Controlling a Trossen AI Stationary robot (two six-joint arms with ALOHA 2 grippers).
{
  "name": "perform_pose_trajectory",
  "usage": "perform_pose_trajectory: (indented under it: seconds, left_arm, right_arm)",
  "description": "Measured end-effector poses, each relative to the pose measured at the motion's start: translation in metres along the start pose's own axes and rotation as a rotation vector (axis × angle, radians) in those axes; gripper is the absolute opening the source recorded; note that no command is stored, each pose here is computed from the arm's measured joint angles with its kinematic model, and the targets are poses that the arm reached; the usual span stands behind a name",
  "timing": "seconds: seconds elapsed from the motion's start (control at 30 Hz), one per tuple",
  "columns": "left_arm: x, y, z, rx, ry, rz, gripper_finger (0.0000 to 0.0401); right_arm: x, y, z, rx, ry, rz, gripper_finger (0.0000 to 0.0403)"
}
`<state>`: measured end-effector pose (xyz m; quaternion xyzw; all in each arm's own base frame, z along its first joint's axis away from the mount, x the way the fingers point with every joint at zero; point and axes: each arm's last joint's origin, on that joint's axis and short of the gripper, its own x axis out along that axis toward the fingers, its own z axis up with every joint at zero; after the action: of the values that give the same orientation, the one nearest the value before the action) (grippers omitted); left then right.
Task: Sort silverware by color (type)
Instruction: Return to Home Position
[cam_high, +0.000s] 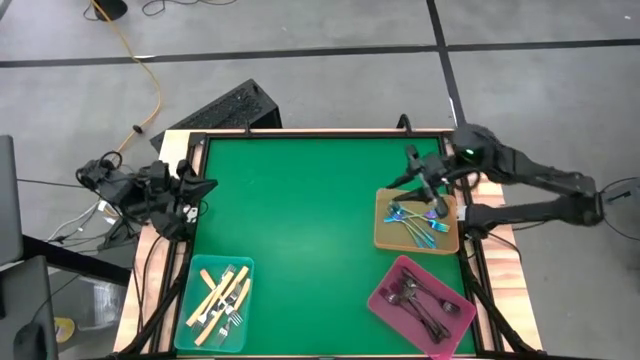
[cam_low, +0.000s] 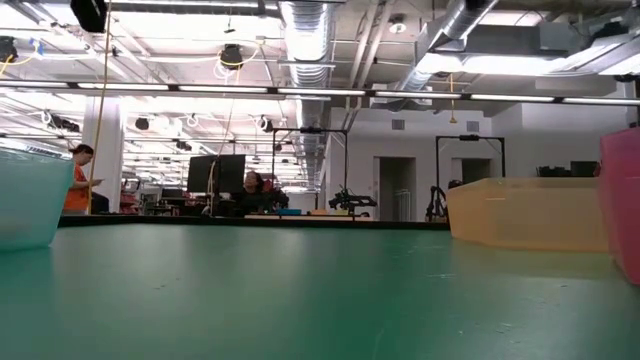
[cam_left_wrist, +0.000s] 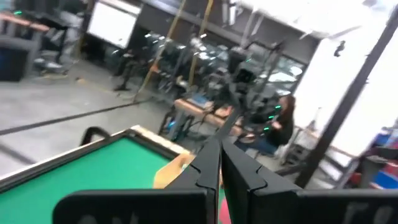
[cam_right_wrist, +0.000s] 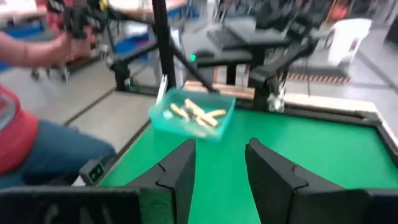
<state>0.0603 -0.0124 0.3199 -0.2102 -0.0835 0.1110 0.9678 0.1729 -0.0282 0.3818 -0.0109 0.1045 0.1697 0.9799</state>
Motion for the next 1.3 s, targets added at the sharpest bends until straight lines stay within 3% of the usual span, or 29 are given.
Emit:
perform_pose_trajectory:
  seconds: [0.23,0.47,0.6,0.87,1.13,1.3]
  left_arm:
    - [-0.010,0.017,-0.023,-0.054,-0.076,-0.076,0.0000]
    - [-0.015,0.022,-0.027,-0.053,-0.131,-0.146,0.0000]
    - [-0.014,0.020,-0.029,-0.027,-0.122,-0.184,0.0000]
    - [-0.012,0.020,-0.040,0.025,-0.086,-0.215,0.0000]
    - [0.001,0.027,-0.096,0.017,-0.066,-0.180,0.0000]
    - [0.003,0.033,-0.122,0.006,-0.060,-0.179,0.0000]
  right_arm:
    - [-0.045,0.026,-0.048,0.013,-0.212,-0.091,0.0161]
    - [-0.083,0.056,-0.086,-0.008,-0.373,-0.150,0.0161]
    - [-0.098,0.069,-0.107,-0.003,-0.477,-0.242,0.0161]
    - [-0.073,0.048,-0.131,0.074,-0.398,-0.323,0.0161]
    - [-0.041,0.032,-0.190,0.146,-0.435,-0.289,0.0161]
    - [-0.033,0.029,-0.208,0.187,-0.430,-0.285,0.0161]
